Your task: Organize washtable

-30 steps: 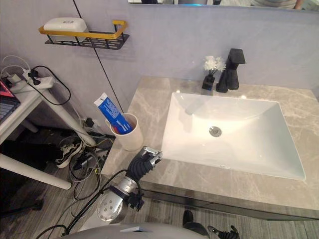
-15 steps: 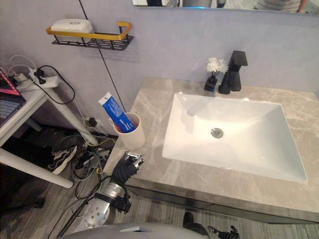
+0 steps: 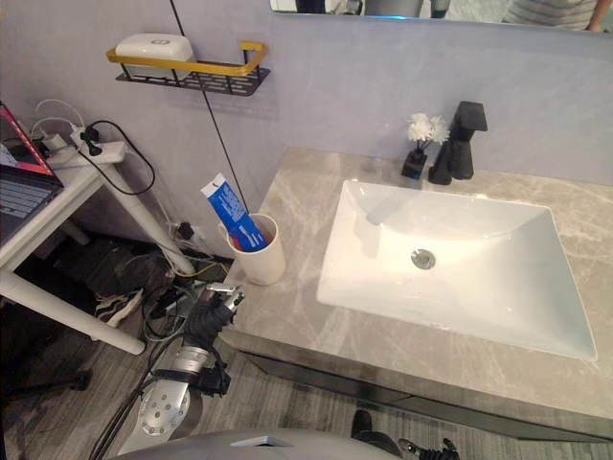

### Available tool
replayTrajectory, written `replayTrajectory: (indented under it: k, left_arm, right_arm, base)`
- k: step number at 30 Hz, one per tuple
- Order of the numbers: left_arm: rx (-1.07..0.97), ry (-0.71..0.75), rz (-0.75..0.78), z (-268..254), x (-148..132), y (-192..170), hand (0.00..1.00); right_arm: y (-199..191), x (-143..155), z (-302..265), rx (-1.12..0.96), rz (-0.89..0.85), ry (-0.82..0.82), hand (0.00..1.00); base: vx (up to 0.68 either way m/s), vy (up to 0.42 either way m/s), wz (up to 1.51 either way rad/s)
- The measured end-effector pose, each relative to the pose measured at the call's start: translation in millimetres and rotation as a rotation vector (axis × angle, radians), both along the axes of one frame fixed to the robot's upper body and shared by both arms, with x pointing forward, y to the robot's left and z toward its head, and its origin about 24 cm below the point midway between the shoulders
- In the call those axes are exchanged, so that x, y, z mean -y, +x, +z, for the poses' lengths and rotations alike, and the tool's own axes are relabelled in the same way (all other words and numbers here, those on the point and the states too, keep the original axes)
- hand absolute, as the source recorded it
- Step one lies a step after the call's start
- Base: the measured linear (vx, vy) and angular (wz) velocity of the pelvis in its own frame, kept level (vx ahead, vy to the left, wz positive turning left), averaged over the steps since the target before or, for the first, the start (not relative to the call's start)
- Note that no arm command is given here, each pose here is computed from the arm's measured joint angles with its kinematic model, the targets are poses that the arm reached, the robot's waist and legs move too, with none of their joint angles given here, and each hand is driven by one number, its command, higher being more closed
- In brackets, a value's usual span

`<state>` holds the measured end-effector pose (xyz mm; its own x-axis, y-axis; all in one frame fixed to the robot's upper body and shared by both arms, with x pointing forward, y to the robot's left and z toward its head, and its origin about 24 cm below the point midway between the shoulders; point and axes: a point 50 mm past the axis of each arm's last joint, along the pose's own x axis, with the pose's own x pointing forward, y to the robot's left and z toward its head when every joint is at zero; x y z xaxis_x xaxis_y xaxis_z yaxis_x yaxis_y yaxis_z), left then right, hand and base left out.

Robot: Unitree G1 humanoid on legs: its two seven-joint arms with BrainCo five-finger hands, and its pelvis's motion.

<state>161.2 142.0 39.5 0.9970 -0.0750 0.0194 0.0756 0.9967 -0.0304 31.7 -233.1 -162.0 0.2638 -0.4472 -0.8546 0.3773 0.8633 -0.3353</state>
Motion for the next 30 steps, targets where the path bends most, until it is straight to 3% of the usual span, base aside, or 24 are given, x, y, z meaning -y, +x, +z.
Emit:
replayTrajectory:
  k: [30]
  left_arm:
    - [0.097,0.063,-0.012,13,9,17,1.00]
  right_arm:
    - [0,0,0,0.005,-0.001,0.006,0.00]
  base:
    - [0.00,0.002,-0.03]
